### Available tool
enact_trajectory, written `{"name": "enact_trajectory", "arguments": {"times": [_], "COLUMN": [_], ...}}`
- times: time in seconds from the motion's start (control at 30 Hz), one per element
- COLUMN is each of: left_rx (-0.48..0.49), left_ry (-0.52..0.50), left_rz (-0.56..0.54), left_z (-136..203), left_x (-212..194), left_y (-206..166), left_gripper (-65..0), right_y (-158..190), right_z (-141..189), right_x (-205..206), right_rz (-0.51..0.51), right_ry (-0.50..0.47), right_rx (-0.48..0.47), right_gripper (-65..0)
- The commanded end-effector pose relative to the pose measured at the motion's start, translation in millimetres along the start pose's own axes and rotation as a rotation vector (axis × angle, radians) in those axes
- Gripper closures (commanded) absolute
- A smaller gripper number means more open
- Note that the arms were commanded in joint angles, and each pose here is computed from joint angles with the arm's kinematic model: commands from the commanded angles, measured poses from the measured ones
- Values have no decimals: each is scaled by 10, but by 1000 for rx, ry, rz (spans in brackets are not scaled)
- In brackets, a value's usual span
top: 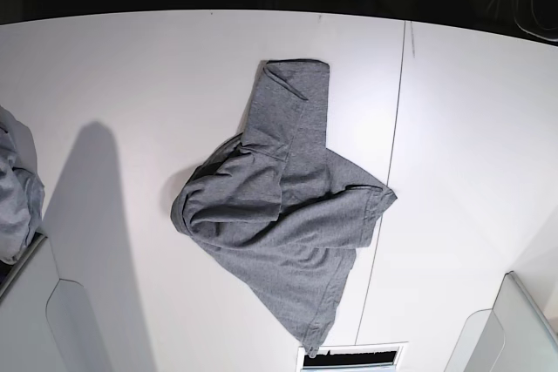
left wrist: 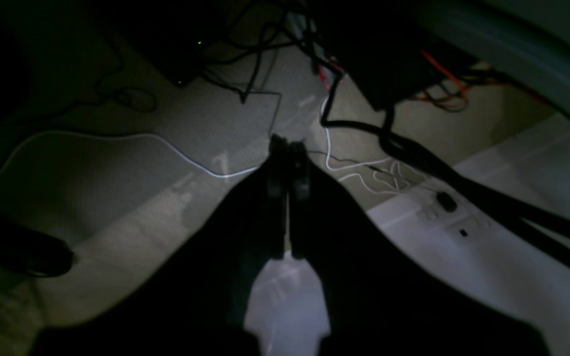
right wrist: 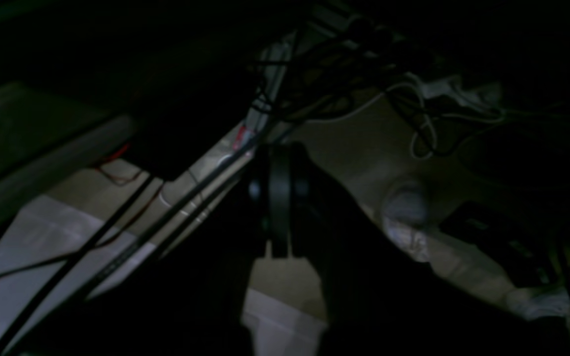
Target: Layout the t-shirt on the table in an organized manner, then fold the t-shirt properly
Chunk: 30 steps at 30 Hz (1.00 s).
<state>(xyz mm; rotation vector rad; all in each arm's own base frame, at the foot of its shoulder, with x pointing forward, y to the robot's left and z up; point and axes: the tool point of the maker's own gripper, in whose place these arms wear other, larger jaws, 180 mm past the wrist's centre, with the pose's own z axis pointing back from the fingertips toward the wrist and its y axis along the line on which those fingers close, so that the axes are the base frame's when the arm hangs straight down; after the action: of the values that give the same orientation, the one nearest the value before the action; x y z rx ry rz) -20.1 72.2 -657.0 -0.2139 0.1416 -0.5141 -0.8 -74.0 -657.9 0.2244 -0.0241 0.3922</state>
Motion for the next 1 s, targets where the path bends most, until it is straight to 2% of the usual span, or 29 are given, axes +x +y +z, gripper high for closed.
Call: {"name": "enact_trajectory", "arguments": {"times": [0.0, 0.67, 0.73, 0.8, 0.87, 0.97], "left_rx": [-17, -26, -33, -78, -120, -114], "left_ry": [-7, 1, 39, 42, 14, -62], "left_rz": [-1, -4, -14, -33, -45, -4], "left_z": [-6, -11, 0, 23, 63, 163], "left_x": [2, -70, -167, -266, -340, -398], "left_y": [-67, -126, -124, -183, -256, -241], "left_gripper": [-11, -11, -11, -11, -12, -19], "right_y": [49, 76, 122, 220, 323, 446], "right_z": [1, 11, 14, 26, 52, 129], "right_x": [25, 47, -11, -105, -221, -376], "right_rz": [4, 7, 11, 37, 47, 52], "right_ry": [-12, -31, -22, -12, -9, -27], "right_rx": [16, 20, 39, 82, 117, 154], "right_gripper": [0, 0, 0, 0, 0, 0]}}
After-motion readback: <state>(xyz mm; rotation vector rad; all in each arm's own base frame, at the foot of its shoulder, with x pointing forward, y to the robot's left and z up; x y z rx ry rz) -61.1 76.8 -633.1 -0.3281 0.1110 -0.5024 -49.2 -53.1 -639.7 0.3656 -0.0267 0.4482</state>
